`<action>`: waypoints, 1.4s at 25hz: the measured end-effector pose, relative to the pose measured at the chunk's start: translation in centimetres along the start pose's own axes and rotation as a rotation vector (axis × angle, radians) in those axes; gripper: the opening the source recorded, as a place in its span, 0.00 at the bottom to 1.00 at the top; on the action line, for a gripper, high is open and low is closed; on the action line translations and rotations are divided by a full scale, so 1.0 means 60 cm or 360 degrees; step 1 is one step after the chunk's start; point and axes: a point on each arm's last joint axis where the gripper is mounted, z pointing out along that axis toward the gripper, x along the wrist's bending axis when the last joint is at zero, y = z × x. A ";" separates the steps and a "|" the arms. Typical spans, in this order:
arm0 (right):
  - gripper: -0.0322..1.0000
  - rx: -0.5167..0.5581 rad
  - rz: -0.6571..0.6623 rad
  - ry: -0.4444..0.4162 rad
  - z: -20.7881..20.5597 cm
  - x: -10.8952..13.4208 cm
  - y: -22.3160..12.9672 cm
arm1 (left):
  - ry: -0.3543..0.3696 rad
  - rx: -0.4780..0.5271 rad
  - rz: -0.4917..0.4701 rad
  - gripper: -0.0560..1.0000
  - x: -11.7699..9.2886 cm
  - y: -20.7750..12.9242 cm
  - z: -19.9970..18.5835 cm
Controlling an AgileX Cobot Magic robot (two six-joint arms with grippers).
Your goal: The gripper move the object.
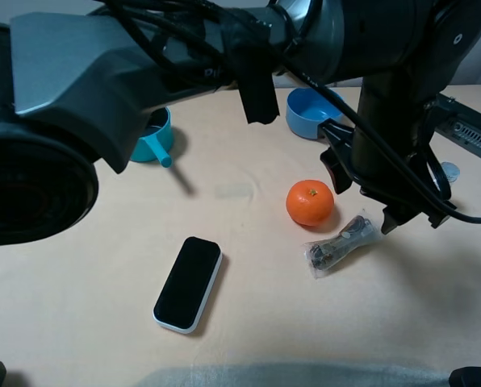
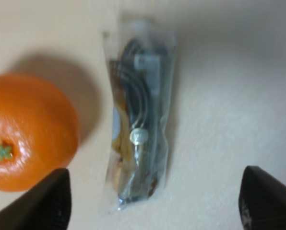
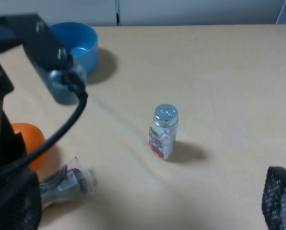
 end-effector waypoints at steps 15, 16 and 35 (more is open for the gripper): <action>0.70 -0.0002 0.0000 0.0000 0.000 0.000 0.000 | 0.0049 -0.0235 0.0087 0.80 0.001 0.008 -0.137; 0.70 -0.0002 0.0000 0.0000 0.000 0.000 0.000 | 0.0057 -0.0244 0.0095 0.81 0.002 0.006 -0.147; 0.70 -0.0002 0.0000 0.0000 0.000 0.000 0.000 | 0.0164 -0.0255 0.0013 0.87 0.075 -0.127 -0.317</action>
